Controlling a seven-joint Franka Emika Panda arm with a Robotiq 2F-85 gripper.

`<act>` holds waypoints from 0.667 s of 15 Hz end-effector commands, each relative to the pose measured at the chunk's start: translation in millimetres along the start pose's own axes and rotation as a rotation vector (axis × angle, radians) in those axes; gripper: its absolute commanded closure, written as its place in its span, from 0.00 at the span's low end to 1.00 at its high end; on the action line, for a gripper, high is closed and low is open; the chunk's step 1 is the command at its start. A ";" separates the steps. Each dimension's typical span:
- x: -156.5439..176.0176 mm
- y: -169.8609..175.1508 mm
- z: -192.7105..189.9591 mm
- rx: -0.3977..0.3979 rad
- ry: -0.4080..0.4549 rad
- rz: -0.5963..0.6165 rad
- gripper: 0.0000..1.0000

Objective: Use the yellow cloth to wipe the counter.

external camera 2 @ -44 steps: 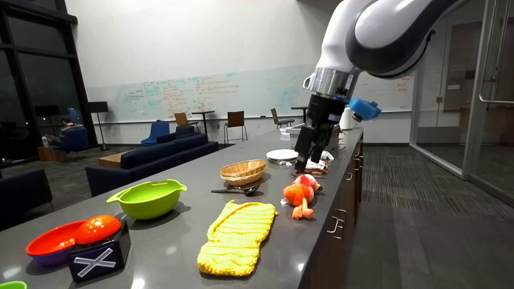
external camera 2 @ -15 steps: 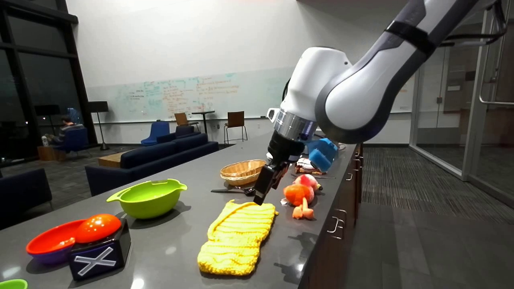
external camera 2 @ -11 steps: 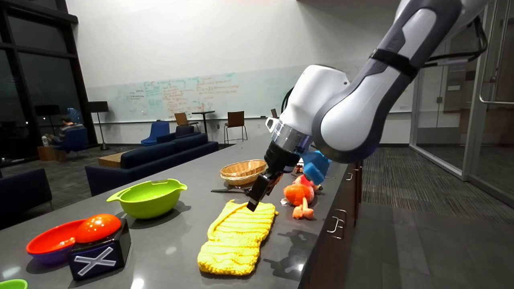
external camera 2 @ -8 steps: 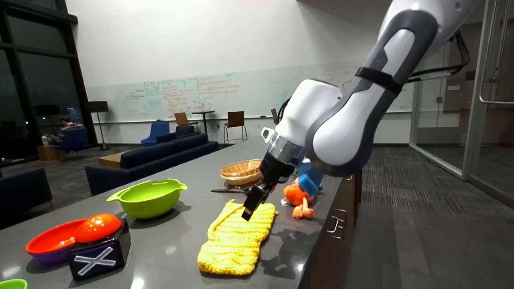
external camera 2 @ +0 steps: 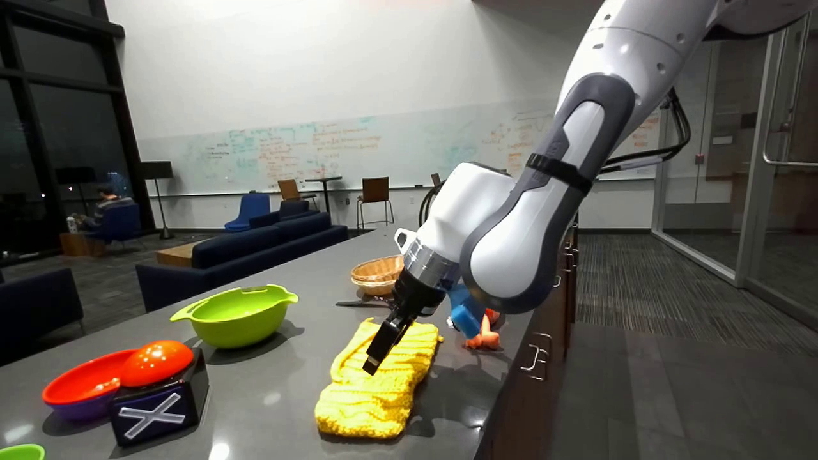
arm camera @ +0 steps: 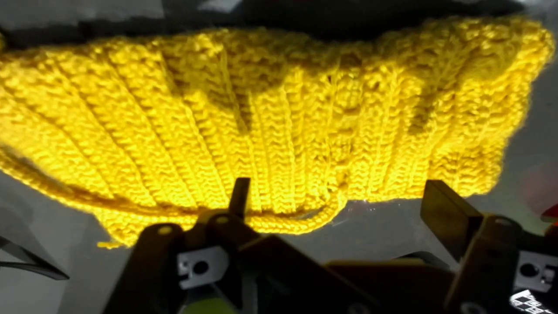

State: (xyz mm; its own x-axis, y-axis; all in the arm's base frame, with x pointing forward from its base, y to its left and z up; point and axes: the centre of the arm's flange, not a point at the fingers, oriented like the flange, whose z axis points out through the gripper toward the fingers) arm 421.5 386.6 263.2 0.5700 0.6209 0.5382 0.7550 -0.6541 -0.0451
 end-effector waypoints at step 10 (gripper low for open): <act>2.6 33.2 38.7 0.002 -0.049 -0.073 0.00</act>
State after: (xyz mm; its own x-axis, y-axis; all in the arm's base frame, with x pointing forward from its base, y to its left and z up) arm 450.8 385.1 237.6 0.5418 0.6621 0.5177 0.7820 -0.6229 -0.0218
